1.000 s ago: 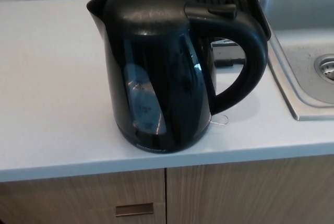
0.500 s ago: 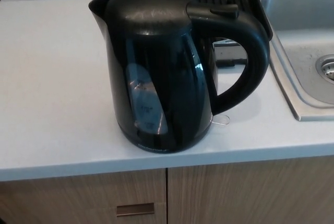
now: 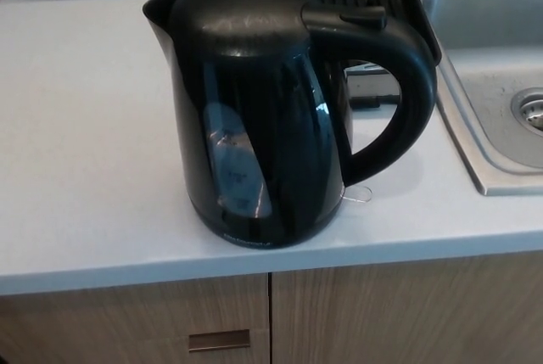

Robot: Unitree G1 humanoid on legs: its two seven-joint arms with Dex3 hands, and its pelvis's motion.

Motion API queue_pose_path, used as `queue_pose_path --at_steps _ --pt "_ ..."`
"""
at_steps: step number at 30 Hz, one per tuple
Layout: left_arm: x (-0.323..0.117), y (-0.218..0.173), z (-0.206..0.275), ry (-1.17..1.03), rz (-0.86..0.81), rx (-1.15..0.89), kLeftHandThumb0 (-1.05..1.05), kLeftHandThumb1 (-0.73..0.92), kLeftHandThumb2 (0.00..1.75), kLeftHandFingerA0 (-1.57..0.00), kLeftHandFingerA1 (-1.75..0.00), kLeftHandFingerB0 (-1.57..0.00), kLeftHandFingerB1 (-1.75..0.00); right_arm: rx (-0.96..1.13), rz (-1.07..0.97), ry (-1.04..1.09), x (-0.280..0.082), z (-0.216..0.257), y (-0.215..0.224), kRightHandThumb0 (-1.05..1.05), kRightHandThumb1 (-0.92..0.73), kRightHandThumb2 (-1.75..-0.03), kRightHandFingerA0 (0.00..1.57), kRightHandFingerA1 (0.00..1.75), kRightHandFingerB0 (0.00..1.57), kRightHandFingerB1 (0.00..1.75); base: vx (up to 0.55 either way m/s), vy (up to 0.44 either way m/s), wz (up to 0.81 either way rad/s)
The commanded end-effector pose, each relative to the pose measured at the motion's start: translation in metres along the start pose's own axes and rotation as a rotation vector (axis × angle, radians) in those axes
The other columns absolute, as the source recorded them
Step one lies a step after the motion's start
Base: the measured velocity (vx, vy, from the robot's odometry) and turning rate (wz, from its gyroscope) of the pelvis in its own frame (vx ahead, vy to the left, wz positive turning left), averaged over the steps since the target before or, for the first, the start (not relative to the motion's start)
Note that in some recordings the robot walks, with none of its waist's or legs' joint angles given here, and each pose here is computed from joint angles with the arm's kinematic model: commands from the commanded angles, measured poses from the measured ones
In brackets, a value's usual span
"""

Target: Pick up a kettle using the right hand on left side of the counter and then walk right towards the kettl base and turn on the kettle

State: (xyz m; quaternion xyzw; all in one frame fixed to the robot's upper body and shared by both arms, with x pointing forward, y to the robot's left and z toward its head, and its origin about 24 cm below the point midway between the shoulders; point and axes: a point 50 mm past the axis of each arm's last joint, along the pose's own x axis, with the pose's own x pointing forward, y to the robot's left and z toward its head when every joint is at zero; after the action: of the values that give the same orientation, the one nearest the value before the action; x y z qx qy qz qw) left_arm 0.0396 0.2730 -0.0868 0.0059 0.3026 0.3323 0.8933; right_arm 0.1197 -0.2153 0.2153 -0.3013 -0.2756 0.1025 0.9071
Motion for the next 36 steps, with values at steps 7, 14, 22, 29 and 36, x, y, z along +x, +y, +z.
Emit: queue_pose_path --at_steps 7,14,22,29,36 --pt "-0.001 0.009 0.003 -0.102 0.013 -0.006 0.40 0.34 1.52 -0.99 -1.15 -0.96 -1.06 -0.083 0.071 0.145 0.025 -0.046 -0.014 -0.71 -0.50 -0.89 0.55 0.57 0.37 0.49 0.00 -0.001 0.01" --pt "0.001 0.008 0.002 -0.092 0.020 0.003 0.31 0.32 1.56 -0.96 -1.15 -0.92 -1.06 -0.100 0.022 0.198 0.041 -0.061 -0.021 -0.80 -0.50 -0.86 0.52 0.55 0.38 0.47 0.00 0.000 0.00" --pt "-0.002 0.007 0.001 -0.096 0.012 -0.009 0.35 0.28 1.64 -0.99 -1.16 -0.96 -1.07 -0.164 0.002 0.241 0.060 -0.065 -0.027 -0.75 -0.59 -0.59 0.38 0.50 0.39 0.34 0.00 0.000 0.00" --pt "-0.003 0.004 0.005 -0.099 0.012 0.008 0.34 0.31 1.62 -0.94 -1.17 -0.93 -1.07 -0.214 0.061 0.251 0.081 -0.065 -0.013 -0.81 -0.66 -0.61 0.08 0.39 0.21 0.30 0.00 0.000 0.00" --pt "-0.001 0.008 0.000 -0.094 0.011 0.017 0.35 0.30 1.62 -0.94 -1.14 -0.91 -1.05 -0.232 0.155 0.302 0.098 -0.070 0.006 -0.89 -0.57 -0.97 0.00 0.20 0.13 0.26 0.00 0.000 0.00"
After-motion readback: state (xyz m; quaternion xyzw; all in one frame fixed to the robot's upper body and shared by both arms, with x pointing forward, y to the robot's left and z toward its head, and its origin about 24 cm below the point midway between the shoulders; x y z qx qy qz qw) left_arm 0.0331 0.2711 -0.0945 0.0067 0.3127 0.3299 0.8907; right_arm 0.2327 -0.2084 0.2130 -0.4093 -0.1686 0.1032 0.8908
